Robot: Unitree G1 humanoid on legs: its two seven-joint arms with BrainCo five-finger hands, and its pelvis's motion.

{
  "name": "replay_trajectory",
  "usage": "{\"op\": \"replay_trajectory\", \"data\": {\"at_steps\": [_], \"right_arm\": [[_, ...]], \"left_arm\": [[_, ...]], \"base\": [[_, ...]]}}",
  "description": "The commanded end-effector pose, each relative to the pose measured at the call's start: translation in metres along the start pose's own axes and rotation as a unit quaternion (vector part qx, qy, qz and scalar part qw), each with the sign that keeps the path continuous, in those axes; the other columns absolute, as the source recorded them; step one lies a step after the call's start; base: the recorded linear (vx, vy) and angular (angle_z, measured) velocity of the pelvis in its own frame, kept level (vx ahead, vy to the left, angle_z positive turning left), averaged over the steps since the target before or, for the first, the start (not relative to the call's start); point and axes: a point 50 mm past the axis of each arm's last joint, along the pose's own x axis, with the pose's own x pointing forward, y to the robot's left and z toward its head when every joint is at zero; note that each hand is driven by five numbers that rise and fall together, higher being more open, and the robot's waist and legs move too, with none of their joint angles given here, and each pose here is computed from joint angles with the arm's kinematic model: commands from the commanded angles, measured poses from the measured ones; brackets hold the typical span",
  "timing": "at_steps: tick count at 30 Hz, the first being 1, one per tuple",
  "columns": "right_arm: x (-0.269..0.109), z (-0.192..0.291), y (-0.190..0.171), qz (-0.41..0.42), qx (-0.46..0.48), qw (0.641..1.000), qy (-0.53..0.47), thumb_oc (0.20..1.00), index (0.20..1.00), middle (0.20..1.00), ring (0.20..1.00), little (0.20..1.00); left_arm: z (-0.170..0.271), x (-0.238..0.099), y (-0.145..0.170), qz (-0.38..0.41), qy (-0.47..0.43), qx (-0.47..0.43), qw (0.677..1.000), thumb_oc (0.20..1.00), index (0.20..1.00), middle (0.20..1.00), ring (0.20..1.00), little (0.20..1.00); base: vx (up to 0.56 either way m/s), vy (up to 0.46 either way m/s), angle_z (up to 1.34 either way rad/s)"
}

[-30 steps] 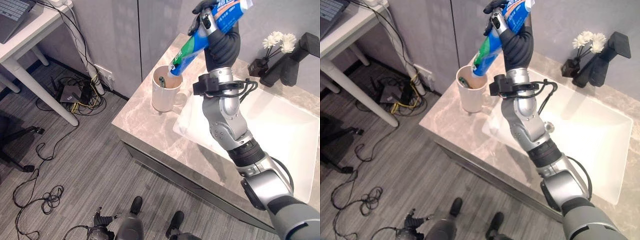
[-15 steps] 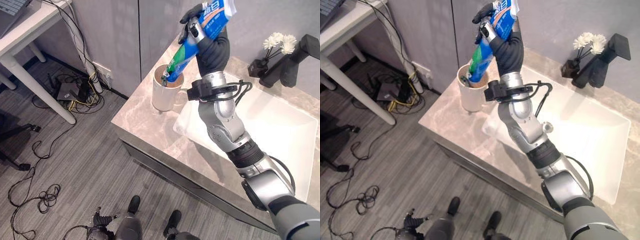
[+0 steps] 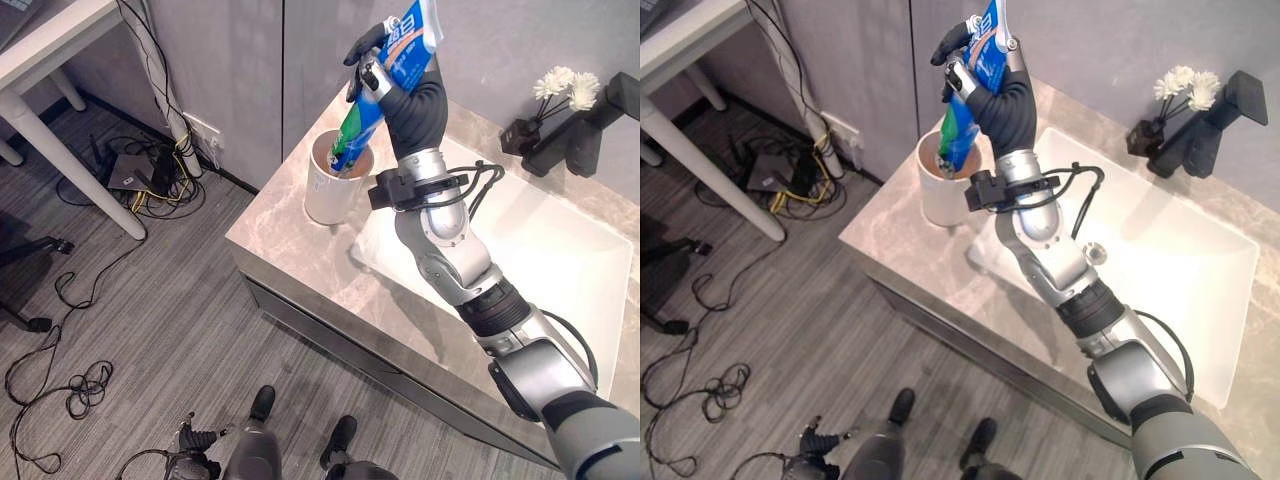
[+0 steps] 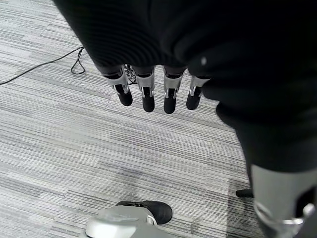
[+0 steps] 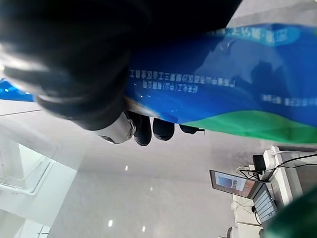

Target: Put brush and paste in cup on sink, flatten towel.

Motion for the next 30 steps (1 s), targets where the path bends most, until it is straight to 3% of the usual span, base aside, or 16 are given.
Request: {"op": "replay_trajectory", "data": {"at_steps": [1, 2, 12, 20, 22, 24, 27, 29, 30], "right_arm": [[0.013, 0.022, -0.002, 0.014, -0.018, 0.998, -0.055, 0.824, 0.824, 0.824, 0.824, 0.824], [0.012, 0.020, -0.002, 0.014, -0.018, 0.998, -0.051, 1.000, 1.000, 1.000, 1.000, 1.000], [0.020, 0.014, -0.001, -0.020, -0.035, 0.998, -0.046, 1.000, 1.000, 1.000, 1.000, 1.000], [0.023, 0.052, -0.015, -0.059, -0.122, 0.981, -0.135, 1.000, 1.000, 1.000, 1.000, 1.000], [0.022, 0.065, -0.025, -0.075, -0.179, 0.967, -0.164, 1.000, 1.000, 1.000, 1.000, 1.000], [0.016, 0.090, -0.047, -0.108, -0.280, 0.930, -0.212, 1.000, 1.000, 1.000, 1.000, 1.000], [0.011, 0.096, -0.056, -0.128, -0.290, 0.922, -0.221, 1.000, 1.000, 1.000, 1.000, 1.000], [-0.007, 0.112, -0.082, -0.174, -0.356, 0.887, -0.238, 1.000, 1.000, 1.000, 1.000, 1.000], [-0.007, 0.112, -0.082, -0.174, -0.356, 0.887, -0.238, 1.000, 1.000, 1.000, 1.000, 1.000]], "left_arm": [[0.001, 0.006, 0.012, 0.027, 0.000, 0.025, 0.999, 1.000, 1.000, 1.000, 1.000, 1.000], [0.001, 0.006, 0.012, 0.027, 0.001, 0.024, 0.999, 1.000, 1.000, 1.000, 1.000, 1.000], [-0.007, 0.004, 0.009, 0.020, 0.024, 0.022, 0.999, 1.000, 1.000, 1.000, 1.000, 1.000], [-0.016, 0.000, 0.001, -0.002, 0.046, 0.039, 0.998, 1.000, 1.000, 1.000, 1.000, 1.000], [-0.018, -0.001, -0.001, -0.007, 0.048, 0.040, 0.998, 1.000, 1.000, 1.000, 1.000, 1.000], [-0.023, -0.003, -0.003, -0.015, 0.051, 0.045, 0.998, 1.000, 1.000, 1.000, 1.000, 1.000], [-0.026, -0.004, -0.004, -0.020, 0.051, 0.051, 0.997, 1.000, 1.000, 1.000, 1.000, 1.000], [-0.029, -0.007, -0.007, -0.028, 0.046, 0.050, 0.997, 1.000, 1.000, 1.000, 1.000, 1.000], [-0.029, -0.007, -0.007, -0.028, 0.046, 0.051, 0.997, 1.000, 1.000, 1.000, 1.000, 1.000]], "base": [[0.00, 0.000, 0.00], [0.00, 0.000, 0.00], [0.01, 0.002, -0.01], [0.05, 0.010, -0.12], [0.03, 0.030, -0.23], [0.02, 0.032, -0.27], [-0.02, -0.002, -0.63], [-0.03, -0.016, -0.64], [-0.02, -0.026, -0.59]]}}
